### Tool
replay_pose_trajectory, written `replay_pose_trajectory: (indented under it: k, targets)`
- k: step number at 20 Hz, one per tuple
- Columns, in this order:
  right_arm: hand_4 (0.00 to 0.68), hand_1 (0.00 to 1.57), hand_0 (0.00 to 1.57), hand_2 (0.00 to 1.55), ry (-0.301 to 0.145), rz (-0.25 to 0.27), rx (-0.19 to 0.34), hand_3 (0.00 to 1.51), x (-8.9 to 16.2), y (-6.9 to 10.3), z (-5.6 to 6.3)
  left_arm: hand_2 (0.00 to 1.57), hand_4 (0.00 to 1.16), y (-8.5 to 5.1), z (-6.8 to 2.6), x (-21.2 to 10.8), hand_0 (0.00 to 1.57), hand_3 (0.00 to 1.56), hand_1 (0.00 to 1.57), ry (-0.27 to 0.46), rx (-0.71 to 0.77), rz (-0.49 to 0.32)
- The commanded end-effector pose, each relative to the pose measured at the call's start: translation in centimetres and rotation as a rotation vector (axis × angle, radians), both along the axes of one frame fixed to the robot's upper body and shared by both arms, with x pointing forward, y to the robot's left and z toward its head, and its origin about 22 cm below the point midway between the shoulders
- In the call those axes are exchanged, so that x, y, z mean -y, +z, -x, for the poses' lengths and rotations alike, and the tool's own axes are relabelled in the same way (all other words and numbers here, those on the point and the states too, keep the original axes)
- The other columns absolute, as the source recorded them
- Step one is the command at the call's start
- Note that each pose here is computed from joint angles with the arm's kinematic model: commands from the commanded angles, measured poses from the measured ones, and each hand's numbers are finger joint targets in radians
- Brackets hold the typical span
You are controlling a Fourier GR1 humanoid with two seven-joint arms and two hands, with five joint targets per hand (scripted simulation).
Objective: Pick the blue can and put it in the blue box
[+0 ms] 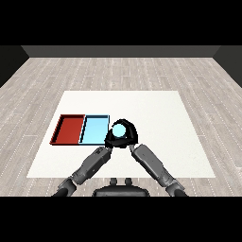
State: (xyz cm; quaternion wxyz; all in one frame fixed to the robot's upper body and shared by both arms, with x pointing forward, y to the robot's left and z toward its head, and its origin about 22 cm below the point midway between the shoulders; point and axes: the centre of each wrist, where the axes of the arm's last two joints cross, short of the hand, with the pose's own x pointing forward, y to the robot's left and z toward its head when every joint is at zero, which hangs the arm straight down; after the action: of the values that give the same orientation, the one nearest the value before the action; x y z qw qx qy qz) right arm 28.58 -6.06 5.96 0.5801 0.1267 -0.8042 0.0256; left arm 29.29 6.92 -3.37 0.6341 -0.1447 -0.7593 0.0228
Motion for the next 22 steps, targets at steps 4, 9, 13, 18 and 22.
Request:
replay_pose_trajectory:
  k: [4, 9, 13, 18, 22]
  targets:
    - [0.000, 0.00, 0.00, 0.00, 0.040, 0.067, -0.010, 0.00, 1.0, 0.4, -0.1, 1.57, 1.12, 0.1, -0.61, 0.6, 1.57, 1.54, 1.57, 0.005, 0.051, 0.018]
    - [0.000, 0.00, 0.00, 0.00, 0.052, 0.052, -0.026, 0.00, 1.5, 0.3, -0.5, 1.57, 1.13, 1.2, -2.21, 0.6, 1.57, 1.52, 1.57, -0.001, 0.052, 0.018]
    - [0.000, 0.00, 0.00, 0.00, -0.018, 0.024, 0.014, 0.00, 4.2, 1.0, -0.6, 1.57, 1.14, 1.1, -2.09, 0.8, 1.57, 1.53, 1.57, 0.042, 0.056, -0.026]
    - [0.000, 0.00, 0.00, 0.00, -0.043, -0.042, 0.049, 0.00, 7.9, 1.9, 0.5, 1.57, 1.15, -0.8, -1.57, -2.2, 1.57, 1.54, 1.57, 0.065, 0.039, -0.051]
    - [0.000, 0.00, 0.00, 0.00, -0.131, -0.203, 0.088, 0.00, 10.9, 2.4, 0.8, 1.57, 1.15, 0.8, -2.97, -2.4, 1.57, 1.53, 1.57, 0.112, 0.071, -0.100]
